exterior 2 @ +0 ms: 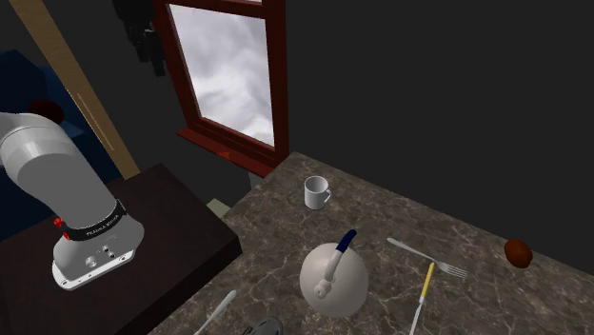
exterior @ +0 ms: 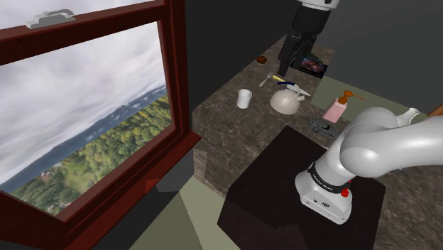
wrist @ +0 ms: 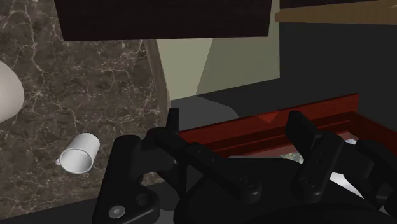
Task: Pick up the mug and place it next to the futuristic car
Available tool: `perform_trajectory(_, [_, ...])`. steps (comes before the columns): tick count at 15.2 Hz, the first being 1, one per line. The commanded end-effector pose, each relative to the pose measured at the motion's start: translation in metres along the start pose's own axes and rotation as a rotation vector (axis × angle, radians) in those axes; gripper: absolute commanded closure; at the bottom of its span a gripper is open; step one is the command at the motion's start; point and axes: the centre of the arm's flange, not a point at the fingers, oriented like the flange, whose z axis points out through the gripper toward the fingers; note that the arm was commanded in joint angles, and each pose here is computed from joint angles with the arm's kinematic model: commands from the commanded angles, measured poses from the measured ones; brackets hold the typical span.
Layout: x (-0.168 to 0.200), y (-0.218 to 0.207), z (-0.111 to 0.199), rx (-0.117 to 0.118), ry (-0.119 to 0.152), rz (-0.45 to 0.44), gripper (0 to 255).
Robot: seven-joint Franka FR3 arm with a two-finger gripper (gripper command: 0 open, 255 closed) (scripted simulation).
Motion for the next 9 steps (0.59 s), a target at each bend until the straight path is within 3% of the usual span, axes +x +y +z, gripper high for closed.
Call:
perform_trajectory(1, [0.0, 0.0, 0.0, 0.0, 0.0, 0.0, 0])
perform_trajectory(9, [0.062, 0.046, 0.069, -0.031, 0.0, 0.003, 0])
